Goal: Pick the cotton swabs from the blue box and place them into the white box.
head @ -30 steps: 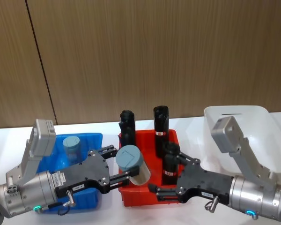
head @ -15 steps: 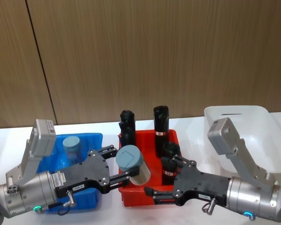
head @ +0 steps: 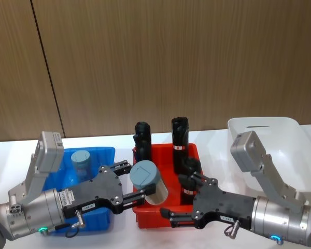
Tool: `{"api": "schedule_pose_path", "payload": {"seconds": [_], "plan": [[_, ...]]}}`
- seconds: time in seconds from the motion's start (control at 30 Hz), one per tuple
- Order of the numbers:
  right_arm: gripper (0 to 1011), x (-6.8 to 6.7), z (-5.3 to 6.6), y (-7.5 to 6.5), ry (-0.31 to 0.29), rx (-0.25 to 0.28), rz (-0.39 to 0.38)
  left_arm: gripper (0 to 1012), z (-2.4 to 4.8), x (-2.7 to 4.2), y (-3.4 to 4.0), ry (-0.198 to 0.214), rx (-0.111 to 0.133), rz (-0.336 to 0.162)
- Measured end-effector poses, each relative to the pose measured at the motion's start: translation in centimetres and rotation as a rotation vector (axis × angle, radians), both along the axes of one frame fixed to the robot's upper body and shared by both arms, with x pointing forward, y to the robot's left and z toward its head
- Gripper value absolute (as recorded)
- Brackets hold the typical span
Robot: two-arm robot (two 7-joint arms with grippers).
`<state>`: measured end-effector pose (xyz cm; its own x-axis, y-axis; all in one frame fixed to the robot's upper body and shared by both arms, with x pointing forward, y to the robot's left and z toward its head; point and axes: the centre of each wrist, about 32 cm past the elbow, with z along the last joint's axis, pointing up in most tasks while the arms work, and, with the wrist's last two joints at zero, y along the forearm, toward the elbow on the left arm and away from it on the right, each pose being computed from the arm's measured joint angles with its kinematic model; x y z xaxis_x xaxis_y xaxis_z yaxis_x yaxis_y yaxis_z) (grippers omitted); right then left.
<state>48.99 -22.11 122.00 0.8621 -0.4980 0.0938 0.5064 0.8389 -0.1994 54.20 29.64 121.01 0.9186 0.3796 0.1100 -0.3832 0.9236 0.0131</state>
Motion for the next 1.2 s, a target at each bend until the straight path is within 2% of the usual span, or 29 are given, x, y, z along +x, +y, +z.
{"api": "schedule_pose_path", "payload": {"seconds": [1.2], "plan": [[1002,0.00,0.00,0.07,0.001,0.002,0.004,660,0.00,0.00,0.00,0.000,0.000,0.000]]}}
